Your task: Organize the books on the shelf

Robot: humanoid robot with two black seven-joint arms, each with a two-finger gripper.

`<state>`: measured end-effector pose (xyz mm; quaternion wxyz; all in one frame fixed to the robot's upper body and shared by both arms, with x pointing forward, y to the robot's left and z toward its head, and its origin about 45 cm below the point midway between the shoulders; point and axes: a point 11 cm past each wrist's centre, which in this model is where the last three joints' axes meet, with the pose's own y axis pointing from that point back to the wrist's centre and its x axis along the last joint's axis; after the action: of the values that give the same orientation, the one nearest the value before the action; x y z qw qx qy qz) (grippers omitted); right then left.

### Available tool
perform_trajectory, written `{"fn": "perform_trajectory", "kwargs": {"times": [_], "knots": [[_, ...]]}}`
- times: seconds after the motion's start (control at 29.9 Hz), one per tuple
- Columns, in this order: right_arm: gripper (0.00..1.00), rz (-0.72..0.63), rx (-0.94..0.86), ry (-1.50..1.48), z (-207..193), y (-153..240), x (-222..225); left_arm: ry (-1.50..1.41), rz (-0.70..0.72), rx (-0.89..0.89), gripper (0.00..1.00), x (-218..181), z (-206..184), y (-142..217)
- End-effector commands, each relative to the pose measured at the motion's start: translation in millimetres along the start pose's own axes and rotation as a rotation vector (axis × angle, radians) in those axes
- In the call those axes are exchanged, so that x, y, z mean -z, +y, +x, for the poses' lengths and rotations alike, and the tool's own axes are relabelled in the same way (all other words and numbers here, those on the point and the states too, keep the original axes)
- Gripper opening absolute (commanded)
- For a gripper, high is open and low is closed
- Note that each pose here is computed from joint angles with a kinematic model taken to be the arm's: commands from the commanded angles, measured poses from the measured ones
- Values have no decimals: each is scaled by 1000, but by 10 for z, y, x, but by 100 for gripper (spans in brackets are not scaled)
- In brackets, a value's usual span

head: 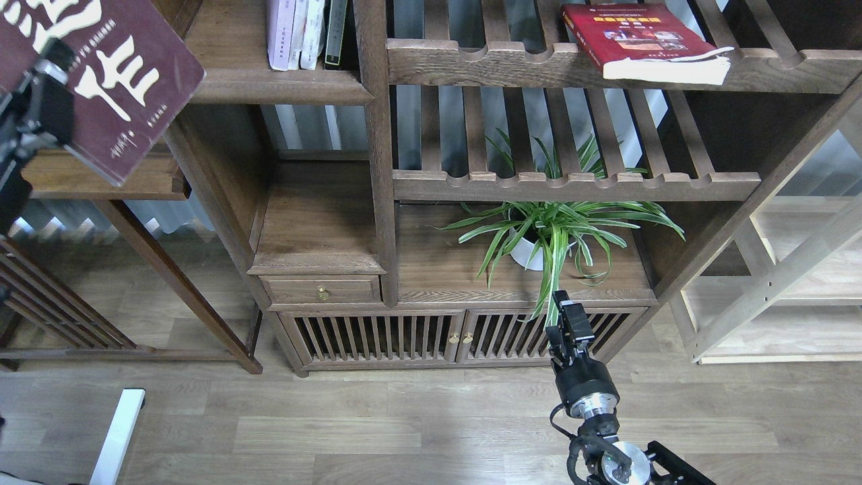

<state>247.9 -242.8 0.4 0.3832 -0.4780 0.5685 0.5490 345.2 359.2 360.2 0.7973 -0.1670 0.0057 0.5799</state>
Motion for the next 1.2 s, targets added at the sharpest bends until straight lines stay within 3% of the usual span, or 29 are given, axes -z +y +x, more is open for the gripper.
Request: {"fn": "perform_trajectory", "kwargs": {"times": [0.0, 0.33, 0.8, 1.17], "knots": [[99, 4, -13, 3, 44, 28, 12, -21, 28, 25, 3, -78, 24, -207], [99, 6, -19, 1, 67, 54, 14, -43, 115, 34, 3, -22, 13, -541], [99, 9, -34, -3, 124, 114, 13, -131, 178, 53, 3, -423, -65, -1290], [99, 9, -40, -8, 145, 146, 8, -163, 267, 70, 4, -313, -219, -1586]]}}
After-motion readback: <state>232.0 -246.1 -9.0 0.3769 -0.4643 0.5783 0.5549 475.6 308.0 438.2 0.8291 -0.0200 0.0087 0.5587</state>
